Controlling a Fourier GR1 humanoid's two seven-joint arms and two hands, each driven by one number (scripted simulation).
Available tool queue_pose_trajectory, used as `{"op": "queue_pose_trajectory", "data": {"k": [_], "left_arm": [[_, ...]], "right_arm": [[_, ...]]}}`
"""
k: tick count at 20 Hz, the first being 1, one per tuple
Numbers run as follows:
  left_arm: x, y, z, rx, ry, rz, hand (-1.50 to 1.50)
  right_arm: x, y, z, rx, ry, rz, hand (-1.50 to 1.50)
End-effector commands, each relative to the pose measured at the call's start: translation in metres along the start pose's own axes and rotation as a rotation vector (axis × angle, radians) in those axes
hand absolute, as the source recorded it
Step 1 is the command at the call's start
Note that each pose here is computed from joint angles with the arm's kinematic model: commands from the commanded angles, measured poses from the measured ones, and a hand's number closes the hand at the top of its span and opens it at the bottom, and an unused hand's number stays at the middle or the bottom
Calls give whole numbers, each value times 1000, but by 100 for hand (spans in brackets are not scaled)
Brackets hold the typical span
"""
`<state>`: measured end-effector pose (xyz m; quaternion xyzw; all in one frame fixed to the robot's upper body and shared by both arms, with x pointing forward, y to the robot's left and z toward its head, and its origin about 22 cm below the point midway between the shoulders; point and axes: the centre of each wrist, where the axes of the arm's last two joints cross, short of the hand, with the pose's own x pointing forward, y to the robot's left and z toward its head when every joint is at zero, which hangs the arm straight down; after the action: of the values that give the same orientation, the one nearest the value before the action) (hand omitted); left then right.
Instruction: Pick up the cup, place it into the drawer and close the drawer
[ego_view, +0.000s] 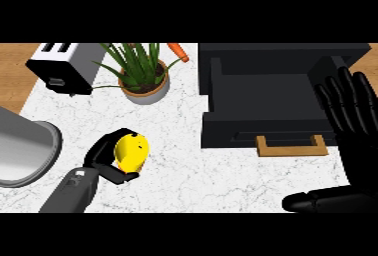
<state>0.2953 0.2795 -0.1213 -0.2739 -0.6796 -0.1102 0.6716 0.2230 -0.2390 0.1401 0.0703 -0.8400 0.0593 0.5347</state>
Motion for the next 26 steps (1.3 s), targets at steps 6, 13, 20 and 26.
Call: {"op": "queue_pose_trajectory", "data": {"k": [6, 13, 20, 26], "left_arm": [[1, 11, 19, 253, -304, 2, 150], [-8, -4, 23, 618, -453, -105, 150], [22, -19, 2, 474, -562, -73, 150], [69, -46, -32, 333, -530, -100, 150]], "right_arm": [[-1, -7, 5, -31, -3, 11, -150], [5, -5, -9, -18, 2, -7, -150], [11, -15, 4, -12, 31, 27, -150], [18, 1, -9, -32, 19, -1, -150]]}}
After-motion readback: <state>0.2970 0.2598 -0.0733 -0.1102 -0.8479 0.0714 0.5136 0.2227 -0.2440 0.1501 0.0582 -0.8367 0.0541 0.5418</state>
